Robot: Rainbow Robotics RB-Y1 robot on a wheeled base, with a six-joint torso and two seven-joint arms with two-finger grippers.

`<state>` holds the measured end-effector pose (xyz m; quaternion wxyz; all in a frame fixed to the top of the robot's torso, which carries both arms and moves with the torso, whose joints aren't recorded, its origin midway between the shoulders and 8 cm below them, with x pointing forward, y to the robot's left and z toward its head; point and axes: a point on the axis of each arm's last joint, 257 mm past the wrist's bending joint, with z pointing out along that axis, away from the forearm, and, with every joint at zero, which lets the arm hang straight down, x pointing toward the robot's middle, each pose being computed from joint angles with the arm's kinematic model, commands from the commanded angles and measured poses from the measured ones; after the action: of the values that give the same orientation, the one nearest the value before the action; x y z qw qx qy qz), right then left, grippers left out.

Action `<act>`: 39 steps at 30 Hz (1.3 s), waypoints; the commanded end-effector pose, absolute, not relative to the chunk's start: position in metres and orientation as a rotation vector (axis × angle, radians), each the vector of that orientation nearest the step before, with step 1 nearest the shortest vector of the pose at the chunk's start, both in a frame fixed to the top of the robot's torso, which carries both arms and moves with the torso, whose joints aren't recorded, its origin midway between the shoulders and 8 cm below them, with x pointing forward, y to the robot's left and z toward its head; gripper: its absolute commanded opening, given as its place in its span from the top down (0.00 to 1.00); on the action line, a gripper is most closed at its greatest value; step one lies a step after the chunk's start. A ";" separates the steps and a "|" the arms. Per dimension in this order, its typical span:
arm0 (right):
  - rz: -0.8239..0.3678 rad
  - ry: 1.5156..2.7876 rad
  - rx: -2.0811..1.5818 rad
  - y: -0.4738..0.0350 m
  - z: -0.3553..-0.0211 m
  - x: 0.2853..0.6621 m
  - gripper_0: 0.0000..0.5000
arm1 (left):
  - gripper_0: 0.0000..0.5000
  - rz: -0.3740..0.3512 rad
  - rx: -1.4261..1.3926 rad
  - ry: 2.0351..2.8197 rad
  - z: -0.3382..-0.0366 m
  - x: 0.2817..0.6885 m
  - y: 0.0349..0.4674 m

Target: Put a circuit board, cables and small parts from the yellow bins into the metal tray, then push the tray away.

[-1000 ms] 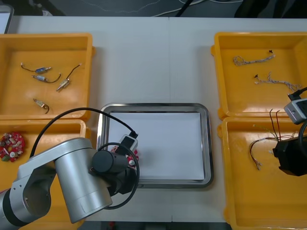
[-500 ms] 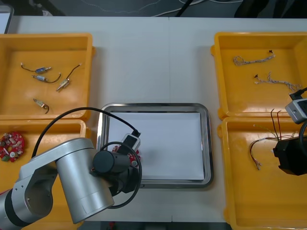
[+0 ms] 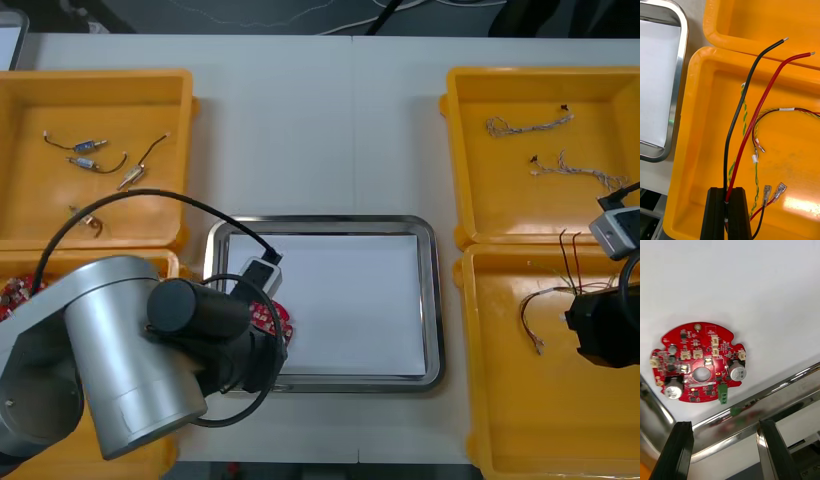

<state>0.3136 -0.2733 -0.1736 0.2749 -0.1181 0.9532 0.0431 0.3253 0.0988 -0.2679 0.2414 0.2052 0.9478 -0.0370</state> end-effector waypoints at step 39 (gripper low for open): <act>-0.126 2.190 -1.518 -0.101 -0.185 0.314 1.00 | 0.00 -0.108 -0.066 2.591 -0.118 0.421 0.279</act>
<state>0.3043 -0.1120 -0.1873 0.2270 -0.5255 0.8194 -0.0310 0.4013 0.2608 -0.1459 0.2483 -0.0359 0.9663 -0.0582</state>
